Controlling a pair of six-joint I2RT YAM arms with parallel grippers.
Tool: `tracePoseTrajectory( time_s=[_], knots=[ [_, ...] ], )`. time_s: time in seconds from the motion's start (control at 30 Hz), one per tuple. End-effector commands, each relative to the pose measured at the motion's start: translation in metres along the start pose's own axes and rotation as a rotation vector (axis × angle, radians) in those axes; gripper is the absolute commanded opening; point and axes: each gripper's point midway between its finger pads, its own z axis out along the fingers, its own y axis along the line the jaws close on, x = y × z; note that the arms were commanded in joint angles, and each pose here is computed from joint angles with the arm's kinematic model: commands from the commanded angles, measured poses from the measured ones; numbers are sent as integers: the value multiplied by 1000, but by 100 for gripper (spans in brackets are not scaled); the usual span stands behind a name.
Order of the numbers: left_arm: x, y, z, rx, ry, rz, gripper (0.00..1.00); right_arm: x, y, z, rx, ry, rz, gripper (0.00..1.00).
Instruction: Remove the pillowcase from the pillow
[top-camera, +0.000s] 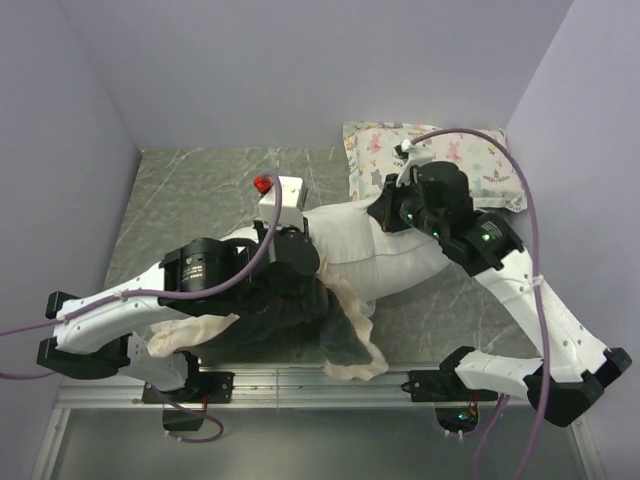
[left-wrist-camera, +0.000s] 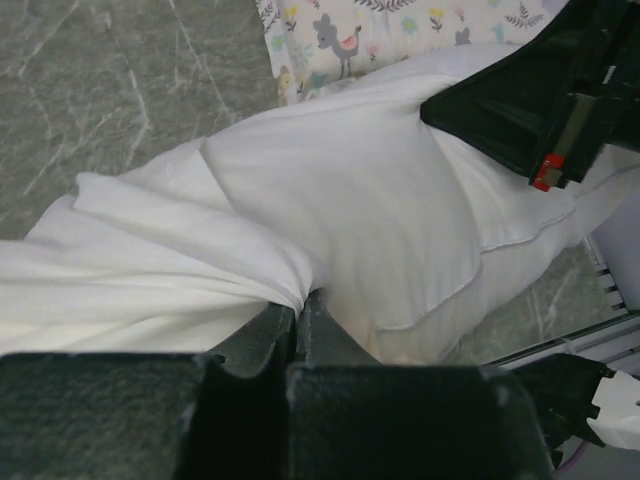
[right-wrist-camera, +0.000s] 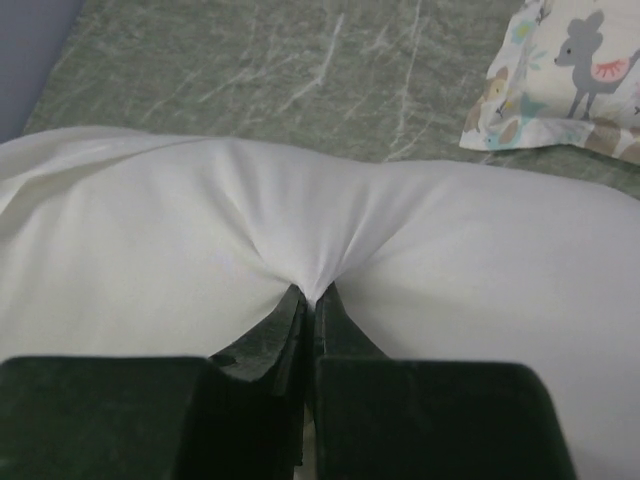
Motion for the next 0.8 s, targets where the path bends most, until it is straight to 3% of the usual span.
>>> tracePoseTrajectory(
  time_s=[0.0,0.07,0.1,0.17,0.2,0.27,0.37,0.43,0.57,0.6,0.77],
  knots=[
    [-65,-3,-16,-1,-188,-164,1,-73,42,-70,-147,-241,-16,0],
    [-79,-5,-10,46,-195,-194,0,-72,40,-59,-124,-211,-19,0],
    [-88,20,6,-8,-212,-223,0,-69,41,-52,-126,-191,-28,0],
    [-92,21,28,64,-187,-246,0,-55,42,-14,-126,-112,-32,0],
    [-89,47,55,-10,-174,-248,1,-39,46,4,-151,-53,-28,0],
    [-72,53,91,-27,-98,-227,0,-10,47,53,-158,54,-21,0],
    [-40,109,158,-145,14,-262,1,46,44,118,-165,237,-9,0],
    [-23,131,182,-171,60,-290,1,70,39,143,-150,304,-6,0],
    [8,166,218,-209,126,-339,9,105,23,185,-82,379,-5,21],
    [10,171,223,-212,132,-350,14,103,22,188,-70,371,-9,34],
    [19,174,243,-229,165,-341,24,56,22,180,-30,244,-34,64]
  ],
)
